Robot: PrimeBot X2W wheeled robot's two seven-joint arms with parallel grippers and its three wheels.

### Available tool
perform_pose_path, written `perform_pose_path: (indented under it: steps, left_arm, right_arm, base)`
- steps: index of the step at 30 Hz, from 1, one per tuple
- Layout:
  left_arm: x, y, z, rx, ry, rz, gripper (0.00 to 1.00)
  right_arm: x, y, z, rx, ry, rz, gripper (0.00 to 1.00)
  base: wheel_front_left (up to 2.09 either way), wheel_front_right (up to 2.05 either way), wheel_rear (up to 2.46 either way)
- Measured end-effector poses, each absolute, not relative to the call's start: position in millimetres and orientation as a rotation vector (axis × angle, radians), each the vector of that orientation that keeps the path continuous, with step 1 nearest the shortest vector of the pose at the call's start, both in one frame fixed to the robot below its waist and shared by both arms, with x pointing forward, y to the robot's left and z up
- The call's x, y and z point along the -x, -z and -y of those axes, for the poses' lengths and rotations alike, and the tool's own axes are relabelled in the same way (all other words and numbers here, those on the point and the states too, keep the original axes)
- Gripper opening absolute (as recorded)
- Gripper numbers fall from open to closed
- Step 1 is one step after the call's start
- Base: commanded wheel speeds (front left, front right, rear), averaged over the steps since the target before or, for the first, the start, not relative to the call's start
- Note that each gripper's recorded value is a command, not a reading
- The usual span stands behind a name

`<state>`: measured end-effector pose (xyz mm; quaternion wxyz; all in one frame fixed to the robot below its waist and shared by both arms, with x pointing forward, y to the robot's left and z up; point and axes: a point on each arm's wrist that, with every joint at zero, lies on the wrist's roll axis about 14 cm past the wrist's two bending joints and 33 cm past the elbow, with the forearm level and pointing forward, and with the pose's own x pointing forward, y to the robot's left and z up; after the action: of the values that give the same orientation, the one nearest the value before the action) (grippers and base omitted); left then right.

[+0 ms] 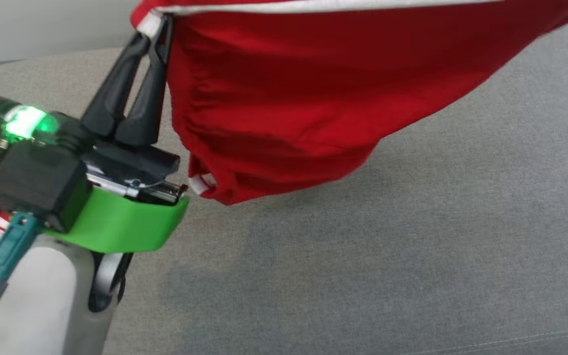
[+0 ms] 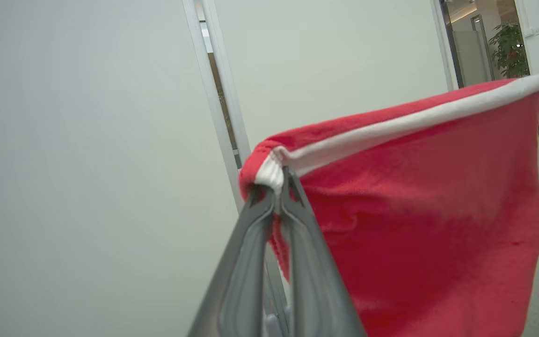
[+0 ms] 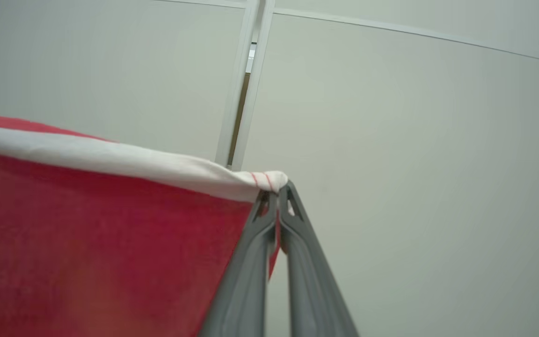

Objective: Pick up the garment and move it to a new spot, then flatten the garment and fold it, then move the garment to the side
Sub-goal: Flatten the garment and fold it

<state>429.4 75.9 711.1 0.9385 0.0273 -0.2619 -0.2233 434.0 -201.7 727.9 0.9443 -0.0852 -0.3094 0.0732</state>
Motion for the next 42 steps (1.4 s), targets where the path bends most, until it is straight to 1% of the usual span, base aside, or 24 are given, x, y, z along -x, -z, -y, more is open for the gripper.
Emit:
perform_pose_path:
  steps: [2,5,10,13,17,23,26,28,31,35,38,42]
  left_arm:
    - [-422,-736,-79,-0.066,0.444,0.606,0.00]
    - [-418,-753,-82,-0.069,0.433,0.650,0.00]
    - [-435,-751,-82,-0.037,0.434,0.623,0.00]
    - [-459,-741,-81,0.002,0.438,0.584,0.00]
    - [-505,-724,-75,0.049,0.443,0.521,0.00]
    - [-572,-721,-71,0.126,0.401,0.527,0.00]
    - [-607,-704,-81,0.184,0.340,0.473,0.00]
    - [-624,-676,-90,0.219,0.283,0.389,0.00]
    - [-638,-621,-96,0.243,0.219,0.231,0.00]
    - [-636,-544,-104,0.268,0.146,0.042,0.00]
    - [-624,-491,-107,0.274,0.125,-0.081,0.00]
    - [-592,-435,-113,0.288,0.107,-0.210,0.00]
  right_arm:
    - [-427,-748,204,0.177,-0.140,0.678,0.00]
    - [-426,-759,204,0.170,-0.143,0.694,0.00]
    - [-441,-758,204,0.148,-0.153,0.674,0.00]
    - [-462,-752,202,0.126,-0.169,0.642,0.00]
    - [-501,-748,203,0.098,-0.179,0.602,0.00]
    - [-556,-766,199,0.018,-0.179,0.618,0.00]
    - [-584,-759,186,-0.054,-0.190,0.591,0.00]
    - [-599,-739,173,-0.090,-0.203,0.530,0.00]
    - [-613,-693,155,-0.124,-0.220,0.406,0.00]
    - [-619,-617,131,-0.130,-0.252,0.217,0.00]
    - [-611,-548,119,-0.129,-0.272,0.054,0.00]
    - [-582,-468,110,-0.176,-0.274,-0.125,0.00]
  base:
    - [0.00,0.00,0.00]
    - [0.00,0.00,0.00]
    - [0.00,0.00,0.00]
    - [0.00,0.00,0.00]
    - [0.00,0.00,0.00]
    - [0.00,0.00,0.00]
    - [0.00,0.00,0.00]
    - [0.00,0.00,0.00]
    - [0.00,0.00,0.00]
    - [0.00,0.00,0.00]
    - [0.00,0.00,0.00]
    - [0.00,0.00,0.00]
